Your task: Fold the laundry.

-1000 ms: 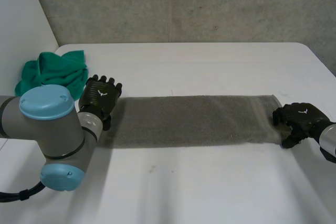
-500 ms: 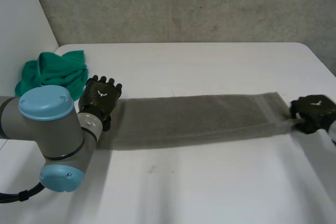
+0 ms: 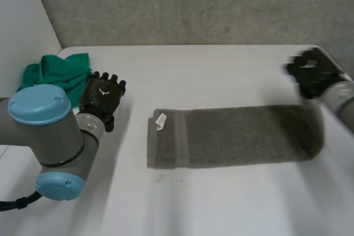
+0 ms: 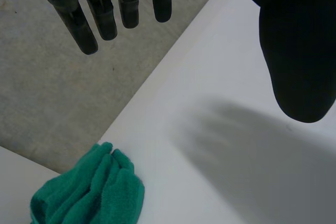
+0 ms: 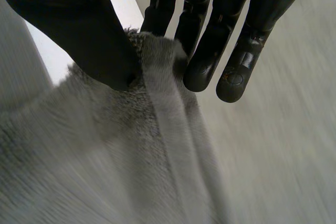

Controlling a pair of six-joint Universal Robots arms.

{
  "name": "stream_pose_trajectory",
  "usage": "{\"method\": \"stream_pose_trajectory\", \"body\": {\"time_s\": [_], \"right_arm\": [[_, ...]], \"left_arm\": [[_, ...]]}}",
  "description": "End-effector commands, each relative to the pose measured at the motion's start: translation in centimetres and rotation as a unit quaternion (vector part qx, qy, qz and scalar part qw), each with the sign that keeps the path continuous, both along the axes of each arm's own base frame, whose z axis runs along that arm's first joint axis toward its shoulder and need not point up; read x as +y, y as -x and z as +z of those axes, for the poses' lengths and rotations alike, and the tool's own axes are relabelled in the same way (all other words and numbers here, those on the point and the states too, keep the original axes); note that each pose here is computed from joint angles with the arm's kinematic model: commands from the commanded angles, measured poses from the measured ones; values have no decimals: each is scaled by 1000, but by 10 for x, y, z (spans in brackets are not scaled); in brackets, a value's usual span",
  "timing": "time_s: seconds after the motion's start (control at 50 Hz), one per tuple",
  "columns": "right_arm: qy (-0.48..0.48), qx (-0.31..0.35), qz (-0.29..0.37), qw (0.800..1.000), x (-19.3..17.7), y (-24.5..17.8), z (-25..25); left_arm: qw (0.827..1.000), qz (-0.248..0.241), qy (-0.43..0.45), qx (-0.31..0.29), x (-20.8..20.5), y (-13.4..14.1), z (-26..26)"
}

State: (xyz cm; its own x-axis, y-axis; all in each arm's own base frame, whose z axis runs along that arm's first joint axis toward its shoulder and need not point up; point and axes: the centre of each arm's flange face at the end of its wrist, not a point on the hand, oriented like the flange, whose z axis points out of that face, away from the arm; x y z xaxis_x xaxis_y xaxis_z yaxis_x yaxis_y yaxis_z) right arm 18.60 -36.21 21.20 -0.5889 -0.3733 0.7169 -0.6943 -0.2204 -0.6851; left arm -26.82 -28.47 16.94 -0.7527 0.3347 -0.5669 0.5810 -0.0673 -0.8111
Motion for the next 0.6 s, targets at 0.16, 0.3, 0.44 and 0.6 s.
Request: {"method": "stream_pose_trajectory", "body": {"time_s": [0.16, 0.3, 0.44, 0.6], "right_arm": [[-64, 5, 357, 932, 165, -188, -57], [-113, -49, 271, 955, 139, -168, -48], [-187, -135, 59, 971, 75, -74, -35], [-283, -142, -2, 948, 82, -22, -71]], "left_arm": [[1000, -1, 5, 3, 5, -1, 6], [1000, -9, 5, 3, 8, 3, 6], [1000, -24, 9, 5, 14, 13, 7], [999, -49, 8, 4, 27, 25, 7]]}}
